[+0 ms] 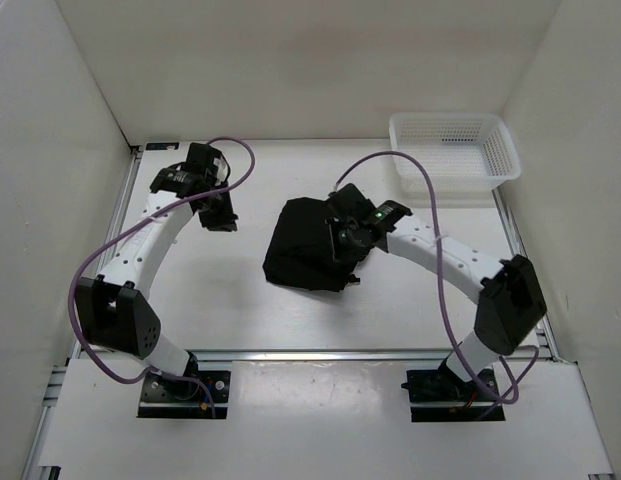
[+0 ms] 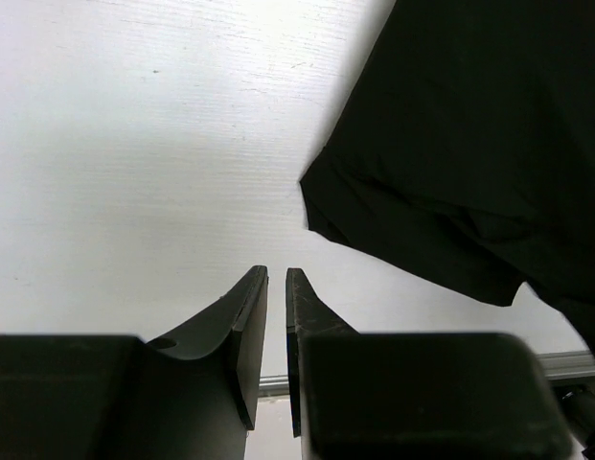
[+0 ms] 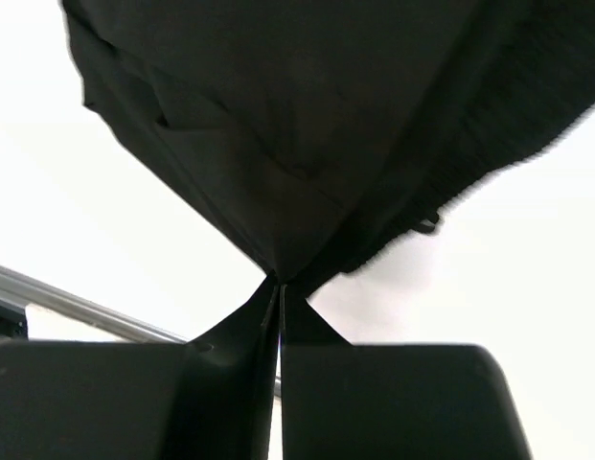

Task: Fold and stack the shorts
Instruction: Fold the shorts

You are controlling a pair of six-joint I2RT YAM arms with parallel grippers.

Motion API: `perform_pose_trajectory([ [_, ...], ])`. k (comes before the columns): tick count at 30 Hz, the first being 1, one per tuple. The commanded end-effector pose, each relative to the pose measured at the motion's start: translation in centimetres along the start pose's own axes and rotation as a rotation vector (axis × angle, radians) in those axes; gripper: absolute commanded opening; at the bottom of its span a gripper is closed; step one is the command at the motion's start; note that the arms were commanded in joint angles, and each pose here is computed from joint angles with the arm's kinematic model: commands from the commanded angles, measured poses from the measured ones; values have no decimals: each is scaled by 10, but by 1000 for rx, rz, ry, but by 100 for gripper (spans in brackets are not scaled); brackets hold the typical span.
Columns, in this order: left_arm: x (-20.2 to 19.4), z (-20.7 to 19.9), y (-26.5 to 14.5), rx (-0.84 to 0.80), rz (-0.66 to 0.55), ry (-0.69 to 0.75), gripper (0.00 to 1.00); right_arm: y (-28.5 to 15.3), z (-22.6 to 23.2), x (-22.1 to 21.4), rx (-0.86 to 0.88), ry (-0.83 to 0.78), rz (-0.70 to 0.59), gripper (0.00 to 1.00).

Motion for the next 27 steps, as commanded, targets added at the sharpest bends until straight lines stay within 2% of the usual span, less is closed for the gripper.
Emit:
perform_pose_trajectory([
  [1,10,-3,-14,-20,-42,21,26,-31,-12,-1,-41,-62,-48,0],
  [7,16,-9,-14,-53,-45,14,26,-55,-18,-14,-42,-89,-69,0],
  [15,5,-25,4,-85,15,29,26,-26,-43,-76,-128,-104,79,0],
  [16,2,-30,8,-97,37,39,26,-24,-44,-82,-139,-108,86,2],
  [17,-1,-37,11,-130,52,48,26,-24,-47,-86,-153,-99,103,9],
  [18,-4,-42,14,-142,70,57,28,-26,-52,-84,-181,-102,82,32],
  [19,-6,-47,22,-145,84,70,28,-29,-54,-83,-194,-94,70,45],
  [21,-16,-66,30,-170,117,98,28,-41,-53,-73,-188,-90,3,61],
  [24,-29,-99,46,-215,162,133,28,-62,-50,-36,-186,-62,-127,61],
  [27,-44,-123,65,-240,217,148,24,-63,-52,-11,-174,-49,-156,52],
])
Point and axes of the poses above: each gripper's point midway between its finger pads, its own y axis out along the fingers, its own z axis along the line the jaws close on, x = y × z, the point moved 4 cm from there along -y, back along the fingers, and after that the axes turned 4 degrees about y, right-handed, at the moved point
